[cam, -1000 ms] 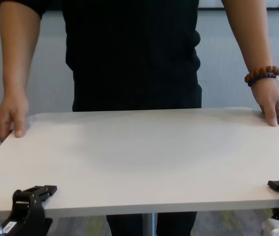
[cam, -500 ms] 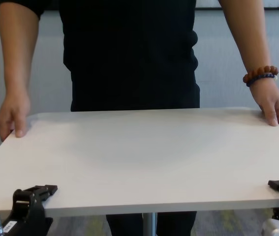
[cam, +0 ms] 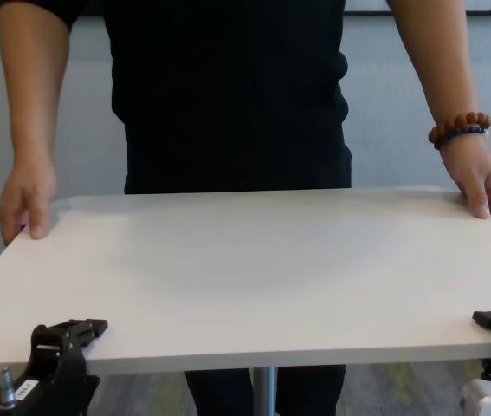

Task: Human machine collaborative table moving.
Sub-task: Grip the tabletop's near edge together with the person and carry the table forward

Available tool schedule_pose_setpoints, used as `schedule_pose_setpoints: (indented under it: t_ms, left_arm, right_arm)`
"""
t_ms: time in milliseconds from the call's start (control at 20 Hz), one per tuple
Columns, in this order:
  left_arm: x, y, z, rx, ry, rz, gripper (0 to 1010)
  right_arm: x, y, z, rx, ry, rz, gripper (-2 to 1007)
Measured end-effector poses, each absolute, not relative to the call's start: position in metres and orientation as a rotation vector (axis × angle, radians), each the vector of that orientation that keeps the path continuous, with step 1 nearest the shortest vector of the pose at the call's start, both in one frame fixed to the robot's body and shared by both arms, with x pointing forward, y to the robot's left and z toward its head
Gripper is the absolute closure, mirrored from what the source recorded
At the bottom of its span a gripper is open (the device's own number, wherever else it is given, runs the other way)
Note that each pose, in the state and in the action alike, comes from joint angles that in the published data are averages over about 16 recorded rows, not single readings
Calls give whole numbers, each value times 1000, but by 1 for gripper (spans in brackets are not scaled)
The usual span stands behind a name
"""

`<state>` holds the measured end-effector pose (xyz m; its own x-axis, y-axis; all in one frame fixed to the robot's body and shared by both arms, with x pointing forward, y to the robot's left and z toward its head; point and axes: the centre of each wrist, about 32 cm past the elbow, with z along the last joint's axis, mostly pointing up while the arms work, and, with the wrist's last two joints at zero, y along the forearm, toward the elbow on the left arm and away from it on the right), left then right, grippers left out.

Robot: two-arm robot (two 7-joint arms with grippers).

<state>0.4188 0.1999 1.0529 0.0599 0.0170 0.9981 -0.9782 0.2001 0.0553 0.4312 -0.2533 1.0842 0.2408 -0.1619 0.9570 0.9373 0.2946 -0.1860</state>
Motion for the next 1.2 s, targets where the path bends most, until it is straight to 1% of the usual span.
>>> schedule_pose_setpoints:
  t_ms: [1200]
  left_arm:
    - [430,189,1062,1051,-1273,1063,776]
  right_arm:
    - [442,-255,1090,-949,-1078,-950,741]
